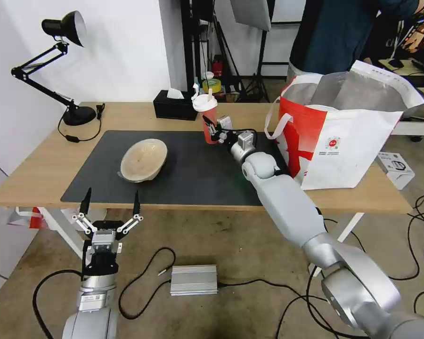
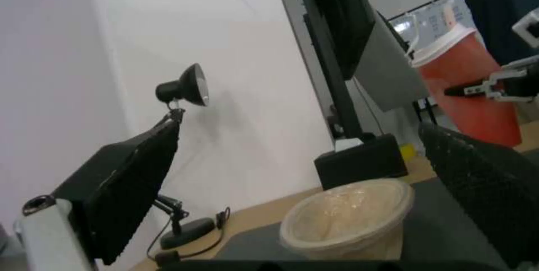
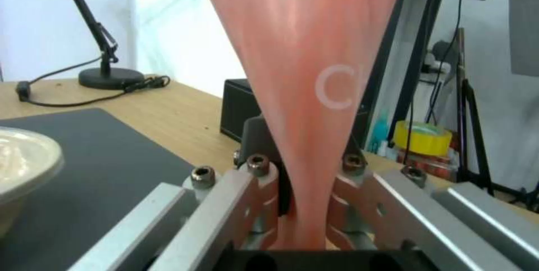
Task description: Pick up the trash from the table and place it into the takeout bag.
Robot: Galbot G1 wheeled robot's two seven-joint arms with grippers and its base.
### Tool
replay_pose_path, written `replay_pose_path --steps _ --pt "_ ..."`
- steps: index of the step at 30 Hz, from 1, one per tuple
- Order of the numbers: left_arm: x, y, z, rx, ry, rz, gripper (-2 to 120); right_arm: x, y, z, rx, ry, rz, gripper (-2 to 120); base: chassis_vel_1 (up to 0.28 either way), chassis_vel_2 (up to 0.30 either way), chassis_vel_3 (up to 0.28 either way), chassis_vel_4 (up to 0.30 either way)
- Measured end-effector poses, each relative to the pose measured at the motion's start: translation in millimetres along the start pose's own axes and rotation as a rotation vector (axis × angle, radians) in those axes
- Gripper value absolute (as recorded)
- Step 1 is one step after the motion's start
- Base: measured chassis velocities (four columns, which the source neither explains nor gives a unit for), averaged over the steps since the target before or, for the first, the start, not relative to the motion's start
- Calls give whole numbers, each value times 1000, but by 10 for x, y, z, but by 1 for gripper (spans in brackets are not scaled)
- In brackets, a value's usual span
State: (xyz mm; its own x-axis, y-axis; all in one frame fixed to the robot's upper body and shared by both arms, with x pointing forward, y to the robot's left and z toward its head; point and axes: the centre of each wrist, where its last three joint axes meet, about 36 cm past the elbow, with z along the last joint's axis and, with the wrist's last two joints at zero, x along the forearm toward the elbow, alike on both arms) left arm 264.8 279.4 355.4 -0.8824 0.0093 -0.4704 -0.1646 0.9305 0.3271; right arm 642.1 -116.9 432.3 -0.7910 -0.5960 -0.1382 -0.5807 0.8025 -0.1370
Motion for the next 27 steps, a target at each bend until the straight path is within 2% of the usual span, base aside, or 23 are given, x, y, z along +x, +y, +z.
replay_pose_path --steps 15,27 --pt "11 -6 -18 -1 -1 5 100 299 74 -187 7 -55 -15 6 0 0 0 0" --pt "12 -10 -14 0 -1 6 100 671 -43 -356 24 -93 -8 6 0 0 0 0"
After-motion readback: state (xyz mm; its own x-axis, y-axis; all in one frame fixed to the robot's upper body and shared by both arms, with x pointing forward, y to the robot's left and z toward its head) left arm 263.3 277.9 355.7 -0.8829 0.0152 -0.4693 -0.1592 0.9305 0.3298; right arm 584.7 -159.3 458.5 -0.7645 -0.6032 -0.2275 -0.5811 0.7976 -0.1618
